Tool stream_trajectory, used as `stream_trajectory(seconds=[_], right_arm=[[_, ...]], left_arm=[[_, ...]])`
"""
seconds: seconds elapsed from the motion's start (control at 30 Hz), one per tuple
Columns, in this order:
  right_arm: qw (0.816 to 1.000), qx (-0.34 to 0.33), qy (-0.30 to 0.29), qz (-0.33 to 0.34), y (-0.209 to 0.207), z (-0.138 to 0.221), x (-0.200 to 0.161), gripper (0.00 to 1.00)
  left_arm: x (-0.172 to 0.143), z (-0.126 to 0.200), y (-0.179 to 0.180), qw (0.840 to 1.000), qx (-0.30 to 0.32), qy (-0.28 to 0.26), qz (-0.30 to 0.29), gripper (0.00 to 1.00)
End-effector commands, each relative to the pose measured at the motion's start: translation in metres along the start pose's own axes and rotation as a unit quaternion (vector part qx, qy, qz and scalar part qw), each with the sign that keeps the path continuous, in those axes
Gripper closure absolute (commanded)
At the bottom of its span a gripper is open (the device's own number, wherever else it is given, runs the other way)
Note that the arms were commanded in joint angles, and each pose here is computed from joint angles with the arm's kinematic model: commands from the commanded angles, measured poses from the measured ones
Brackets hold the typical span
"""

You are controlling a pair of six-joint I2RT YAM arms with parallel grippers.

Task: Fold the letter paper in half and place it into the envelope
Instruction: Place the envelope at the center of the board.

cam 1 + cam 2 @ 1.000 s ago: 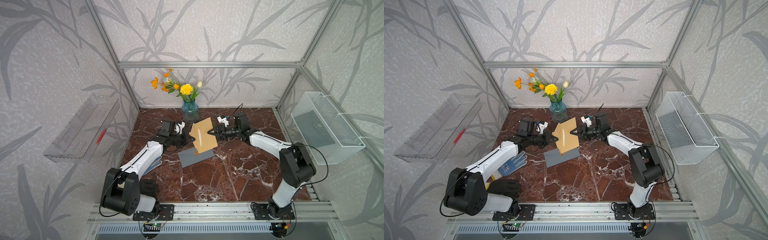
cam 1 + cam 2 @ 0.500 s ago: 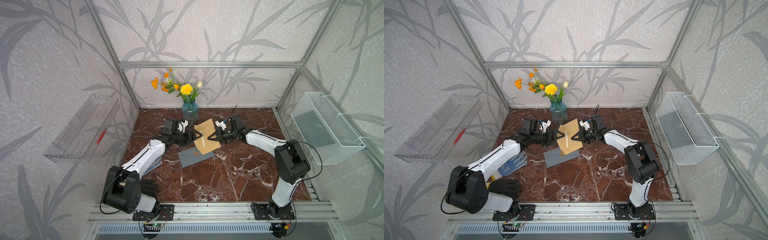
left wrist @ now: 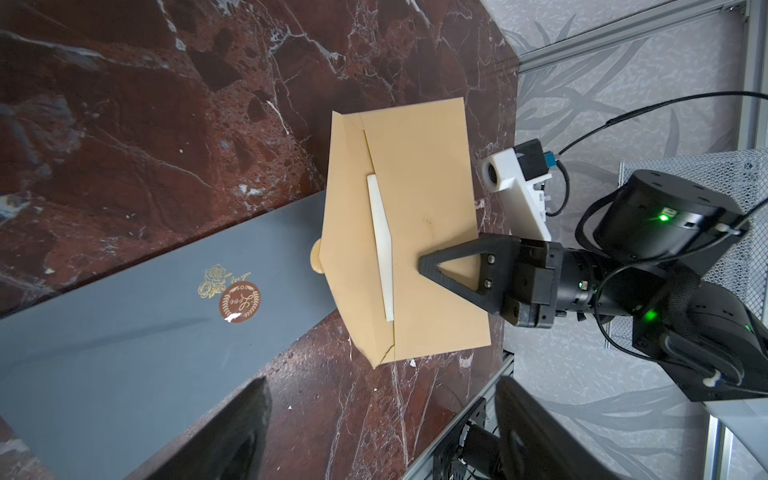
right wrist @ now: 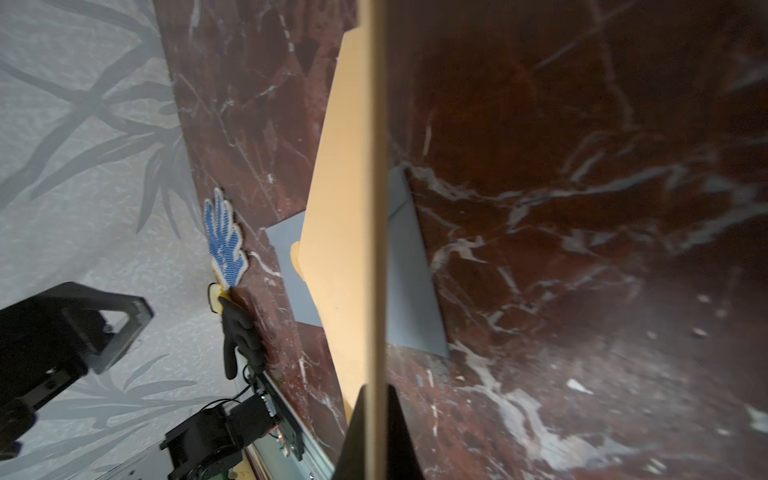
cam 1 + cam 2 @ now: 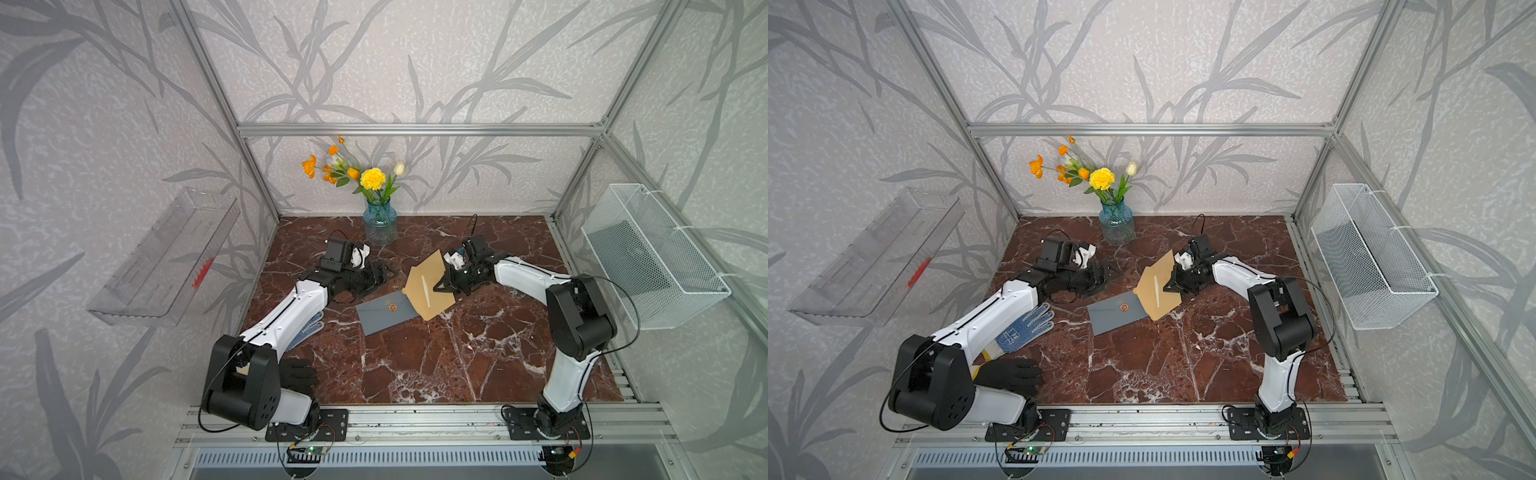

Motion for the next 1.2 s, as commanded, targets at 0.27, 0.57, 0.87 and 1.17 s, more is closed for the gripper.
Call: stream_trajectory(seconds=[0.27, 0.57, 0.87, 1.17], right_arm=[[0.971, -0.234, 0.050, 0.015, -0.054, 0.050, -0.020, 0.14], [0.946, -0.320, 0.020, 0.048, -0.043, 0.108, -0.025, 0.01], [0.965, -0.251, -0.028, 0.075, -0.017, 0.109, -0.030, 0.48], [0.973, -0.223, 0.037, 0.054, -0.036, 0.054, -0.018, 1.00]], left_arm=[[-0.001, 0.000, 0.001, 1.000, 0.000, 0.006, -0.007, 0.16], [-0.002, -0.010, 0.014, 0.999, 0.032, 0.010, 0.003, 0.18], [-0.006, -0.041, 0.041, 0.995, 0.090, 0.022, 0.019, 0.29], [-0.007, -0.095, 0.041, 0.992, 0.099, 0.077, 0.012, 1.00]])
Point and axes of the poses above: each gripper's point midway between its finger pads, its own z axis back along the fingers, its own y axis along the line the jaws close on, x = y × z, the point moved 2 cm from there along z, back along the fingers, and after that the axes turned 10 degrees about z, right-handed, at the moved point
